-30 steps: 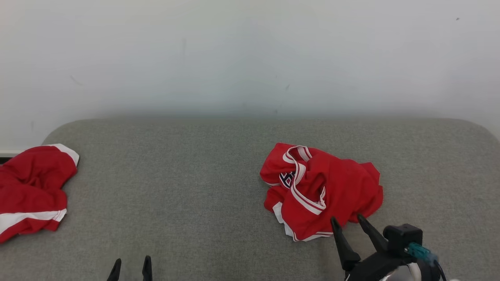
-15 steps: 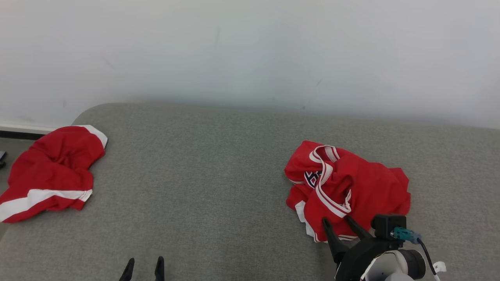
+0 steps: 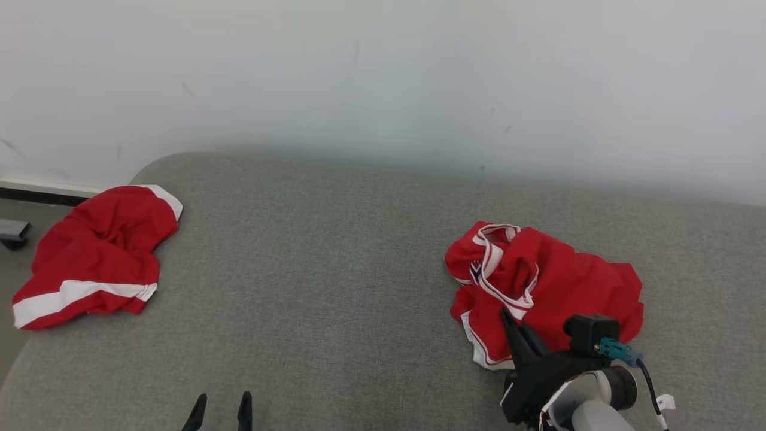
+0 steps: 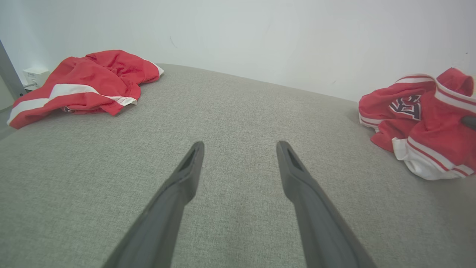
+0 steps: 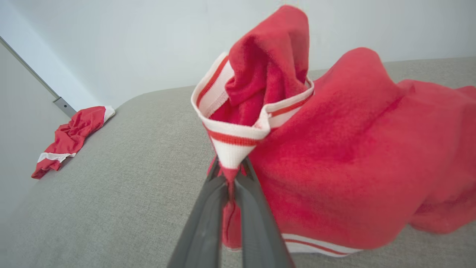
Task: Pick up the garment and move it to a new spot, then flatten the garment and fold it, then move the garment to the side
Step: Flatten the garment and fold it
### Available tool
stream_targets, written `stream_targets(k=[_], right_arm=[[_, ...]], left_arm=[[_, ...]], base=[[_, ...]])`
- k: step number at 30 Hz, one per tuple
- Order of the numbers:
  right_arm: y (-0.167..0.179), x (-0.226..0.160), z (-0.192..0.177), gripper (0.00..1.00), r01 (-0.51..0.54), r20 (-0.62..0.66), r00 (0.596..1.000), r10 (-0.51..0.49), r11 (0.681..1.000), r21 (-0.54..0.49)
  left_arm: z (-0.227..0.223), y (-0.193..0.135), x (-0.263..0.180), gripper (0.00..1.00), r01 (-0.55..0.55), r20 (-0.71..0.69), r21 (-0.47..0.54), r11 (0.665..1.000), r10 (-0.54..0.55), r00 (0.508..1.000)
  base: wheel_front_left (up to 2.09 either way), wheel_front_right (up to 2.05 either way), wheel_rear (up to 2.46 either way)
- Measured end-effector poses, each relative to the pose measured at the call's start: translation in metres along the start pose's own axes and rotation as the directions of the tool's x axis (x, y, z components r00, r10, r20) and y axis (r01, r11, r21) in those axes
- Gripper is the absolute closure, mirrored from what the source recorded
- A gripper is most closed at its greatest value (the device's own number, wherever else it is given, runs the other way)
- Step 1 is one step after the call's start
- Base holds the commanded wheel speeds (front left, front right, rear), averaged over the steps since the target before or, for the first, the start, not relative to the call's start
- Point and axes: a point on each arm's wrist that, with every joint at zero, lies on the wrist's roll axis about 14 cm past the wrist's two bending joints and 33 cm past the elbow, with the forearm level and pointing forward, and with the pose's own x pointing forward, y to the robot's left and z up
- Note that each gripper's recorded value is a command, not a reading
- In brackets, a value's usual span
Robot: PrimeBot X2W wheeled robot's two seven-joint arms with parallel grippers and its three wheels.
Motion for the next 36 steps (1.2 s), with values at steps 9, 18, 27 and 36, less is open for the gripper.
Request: stream_targets(k=[9,18,27,36], right_arm=[[0.055,0.008,0.066,1.0,-0.188,0.177,0.972,0.157,0.966,0.176],[0.116,0.003,0.197,1.0,-0.519,0.485,0.818,0.31,0.762,0.387],[0.127,-0.028,0.325,1.0,-0.721,0.749,0.604,0.273,0.588,0.367],[-0.032,0.005,0.242,1.0,-0.281,0.606,0.779,-0.162,0.773,0.568]], left_arm=[[0.003,-0.005,0.006,0.0,0.021,0.008,0.001,1.0,-0.021,1.0],[0.003,-0.021,0.024,0.0,0.07,0.001,0.005,0.998,-0.07,0.998],[0.001,-0.033,0.037,0.0,0.1,-0.006,0.001,0.995,-0.1,0.995],[-0.005,-0.042,0.04,0.0,0.123,-0.022,-0.006,0.992,-0.123,0.992]], base=[[0.0,0.0,0.0],[0.0,0.0,0.0],[0.0,0.0,0.0],[0.0,0.0,0.0]])
